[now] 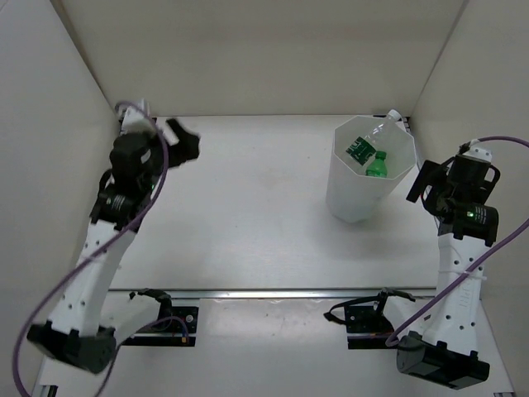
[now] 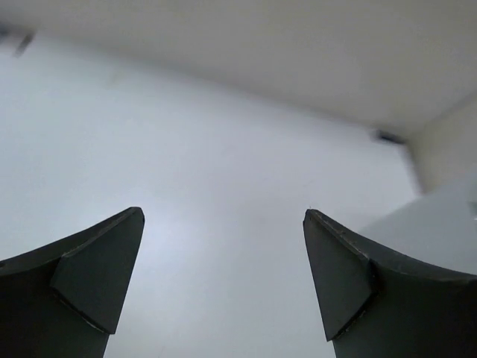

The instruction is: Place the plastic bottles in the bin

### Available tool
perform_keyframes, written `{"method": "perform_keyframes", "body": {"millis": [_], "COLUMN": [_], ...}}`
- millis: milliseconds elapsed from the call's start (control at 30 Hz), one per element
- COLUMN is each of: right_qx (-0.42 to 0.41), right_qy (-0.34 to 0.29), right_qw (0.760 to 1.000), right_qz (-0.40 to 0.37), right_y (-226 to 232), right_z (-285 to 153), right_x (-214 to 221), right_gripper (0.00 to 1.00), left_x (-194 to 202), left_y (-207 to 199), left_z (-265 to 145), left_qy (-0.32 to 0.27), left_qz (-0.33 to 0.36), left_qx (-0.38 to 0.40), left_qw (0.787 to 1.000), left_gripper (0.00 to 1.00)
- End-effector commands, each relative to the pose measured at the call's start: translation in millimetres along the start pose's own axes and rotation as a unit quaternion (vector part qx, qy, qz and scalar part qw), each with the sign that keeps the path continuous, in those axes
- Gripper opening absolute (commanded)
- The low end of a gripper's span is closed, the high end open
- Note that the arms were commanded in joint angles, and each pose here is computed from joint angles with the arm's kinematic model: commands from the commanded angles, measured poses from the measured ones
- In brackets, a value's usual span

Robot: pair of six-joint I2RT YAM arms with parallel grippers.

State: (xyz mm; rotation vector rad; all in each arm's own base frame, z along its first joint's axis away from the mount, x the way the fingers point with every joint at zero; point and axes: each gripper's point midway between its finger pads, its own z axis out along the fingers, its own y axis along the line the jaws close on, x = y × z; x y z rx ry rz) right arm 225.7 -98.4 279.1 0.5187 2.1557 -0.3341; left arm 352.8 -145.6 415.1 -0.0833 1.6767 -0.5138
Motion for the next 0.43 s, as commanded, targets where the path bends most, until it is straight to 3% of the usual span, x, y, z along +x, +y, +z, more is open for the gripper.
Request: {"method": "perform_keyframes", "body": {"millis": [0,67,167,400], "right_qx": [-0.005,0.006,-0.013,-0.026], "right_qy": [0.014,0.023,0.031,0.020], "right_qw": [0.999,0.999,0.998,0.997], "right_qz": [0.032,0.049,0.060,0.073], "right_y": [2.2,-5.2,-0.3,6.2], "right_z": [-5.2,-5.1,-2.2,-6.5], "right_x": [3.6,3.5,4.5,6.9], "right_gripper": [0.99,1.00,0.99,0.99], "left_x": [139.6,138.3,133.2,122.9], "left_y": [114.6,141.6,156.0,152.6], "left_z": [-54.7,-91.5,-119.3,-121.0], "left_qy": [0.167,0.156,0.189,0.166], "left_qz": [-0.073,-0.043,-0.009,-0.010], "left_qx": [-0.175,-0.259,-0.307,-0.299], "left_qw": [0.968,0.952,0.933,0.940], "left_gripper": [0.99,0.98,0.99,0.98]}}
